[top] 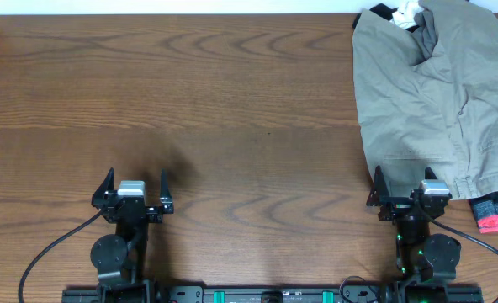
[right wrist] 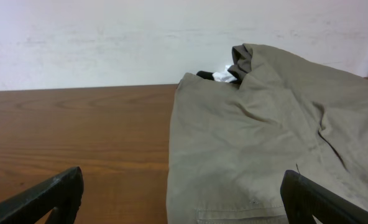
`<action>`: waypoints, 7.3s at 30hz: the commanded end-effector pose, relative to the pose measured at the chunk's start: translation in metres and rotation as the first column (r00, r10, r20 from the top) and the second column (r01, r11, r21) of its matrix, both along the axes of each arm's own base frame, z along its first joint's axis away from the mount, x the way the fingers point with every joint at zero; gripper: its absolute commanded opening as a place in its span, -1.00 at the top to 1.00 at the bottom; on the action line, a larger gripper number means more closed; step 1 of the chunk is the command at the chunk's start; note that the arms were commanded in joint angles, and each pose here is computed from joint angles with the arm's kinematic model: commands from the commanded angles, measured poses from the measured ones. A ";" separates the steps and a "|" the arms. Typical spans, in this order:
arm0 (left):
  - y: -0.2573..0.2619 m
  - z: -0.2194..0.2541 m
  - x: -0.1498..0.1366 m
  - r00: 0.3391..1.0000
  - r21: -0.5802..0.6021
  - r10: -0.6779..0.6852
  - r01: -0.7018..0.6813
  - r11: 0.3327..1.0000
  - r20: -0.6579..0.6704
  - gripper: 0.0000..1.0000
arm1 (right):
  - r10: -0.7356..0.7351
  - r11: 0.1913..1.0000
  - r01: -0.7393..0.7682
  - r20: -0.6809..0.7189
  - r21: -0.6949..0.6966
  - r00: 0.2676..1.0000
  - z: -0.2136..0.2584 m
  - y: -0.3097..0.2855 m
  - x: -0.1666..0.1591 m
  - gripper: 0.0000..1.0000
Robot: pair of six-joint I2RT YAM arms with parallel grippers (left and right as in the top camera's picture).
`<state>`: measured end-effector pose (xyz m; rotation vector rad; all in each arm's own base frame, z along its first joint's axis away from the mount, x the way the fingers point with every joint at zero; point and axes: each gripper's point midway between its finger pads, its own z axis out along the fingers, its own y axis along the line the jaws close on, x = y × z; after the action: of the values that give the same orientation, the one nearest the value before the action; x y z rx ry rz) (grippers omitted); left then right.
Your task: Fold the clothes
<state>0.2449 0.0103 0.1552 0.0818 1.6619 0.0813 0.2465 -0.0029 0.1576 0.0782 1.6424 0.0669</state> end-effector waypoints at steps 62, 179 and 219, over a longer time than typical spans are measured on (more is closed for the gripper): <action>-0.022 0.094 0.079 0.911 -0.353 -0.182 0.043 0.935 -0.370 -0.96 | 0.127 0.985 -0.117 0.069 -0.126 0.990 0.182 0.014 0.119 -0.98; -0.081 0.015 0.130 0.614 -0.193 -0.141 -0.019 0.981 -0.777 -0.96 | 0.032 0.970 0.161 -0.754 0.181 0.656 -0.038 -0.104 0.172 0.97; 0.001 0.083 0.072 0.696 -0.193 -0.001 -0.198 0.961 -0.718 -0.96 | 0.643 0.766 -0.620 -0.179 0.171 0.745 0.132 0.332 0.252 -0.98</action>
<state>0.3149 0.0216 0.2315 -0.2831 2.4575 -0.1024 0.4865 0.3346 0.3031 -0.4372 1.8021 0.7108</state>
